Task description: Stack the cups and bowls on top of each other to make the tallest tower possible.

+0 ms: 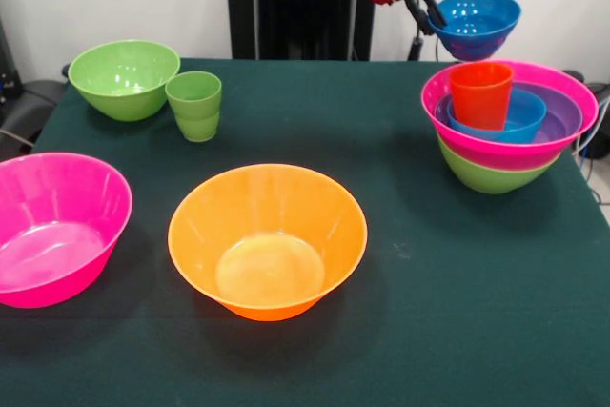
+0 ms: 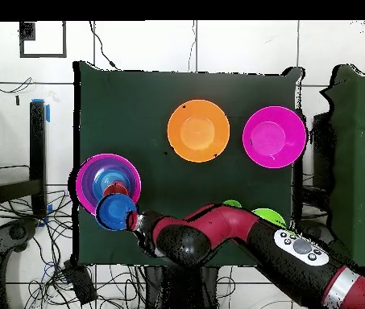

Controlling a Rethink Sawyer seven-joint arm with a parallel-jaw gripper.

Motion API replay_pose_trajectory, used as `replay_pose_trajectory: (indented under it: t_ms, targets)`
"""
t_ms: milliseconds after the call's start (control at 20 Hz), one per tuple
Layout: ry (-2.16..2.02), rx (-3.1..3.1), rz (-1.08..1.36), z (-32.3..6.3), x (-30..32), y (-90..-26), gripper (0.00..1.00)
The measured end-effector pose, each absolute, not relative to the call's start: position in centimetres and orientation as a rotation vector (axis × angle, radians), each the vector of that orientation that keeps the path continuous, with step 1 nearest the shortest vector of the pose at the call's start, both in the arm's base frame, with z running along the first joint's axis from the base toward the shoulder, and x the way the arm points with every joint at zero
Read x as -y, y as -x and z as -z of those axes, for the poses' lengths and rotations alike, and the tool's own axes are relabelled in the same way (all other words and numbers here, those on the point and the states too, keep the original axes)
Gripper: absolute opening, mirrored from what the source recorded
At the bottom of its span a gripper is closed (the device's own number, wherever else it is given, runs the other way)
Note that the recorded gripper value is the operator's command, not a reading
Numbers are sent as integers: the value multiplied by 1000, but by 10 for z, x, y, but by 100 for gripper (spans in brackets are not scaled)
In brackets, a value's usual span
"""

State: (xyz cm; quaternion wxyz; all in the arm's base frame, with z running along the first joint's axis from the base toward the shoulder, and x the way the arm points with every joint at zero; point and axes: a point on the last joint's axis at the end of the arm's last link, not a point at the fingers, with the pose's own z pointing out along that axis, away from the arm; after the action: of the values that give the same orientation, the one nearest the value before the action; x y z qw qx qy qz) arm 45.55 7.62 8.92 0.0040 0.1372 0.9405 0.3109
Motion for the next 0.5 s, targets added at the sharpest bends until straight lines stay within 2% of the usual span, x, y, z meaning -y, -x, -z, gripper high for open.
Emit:
replay_pose_trajectory:
  t_ms: [500]
  targets:
    - [-448,-2892,-969,-79,-81,-453,0]
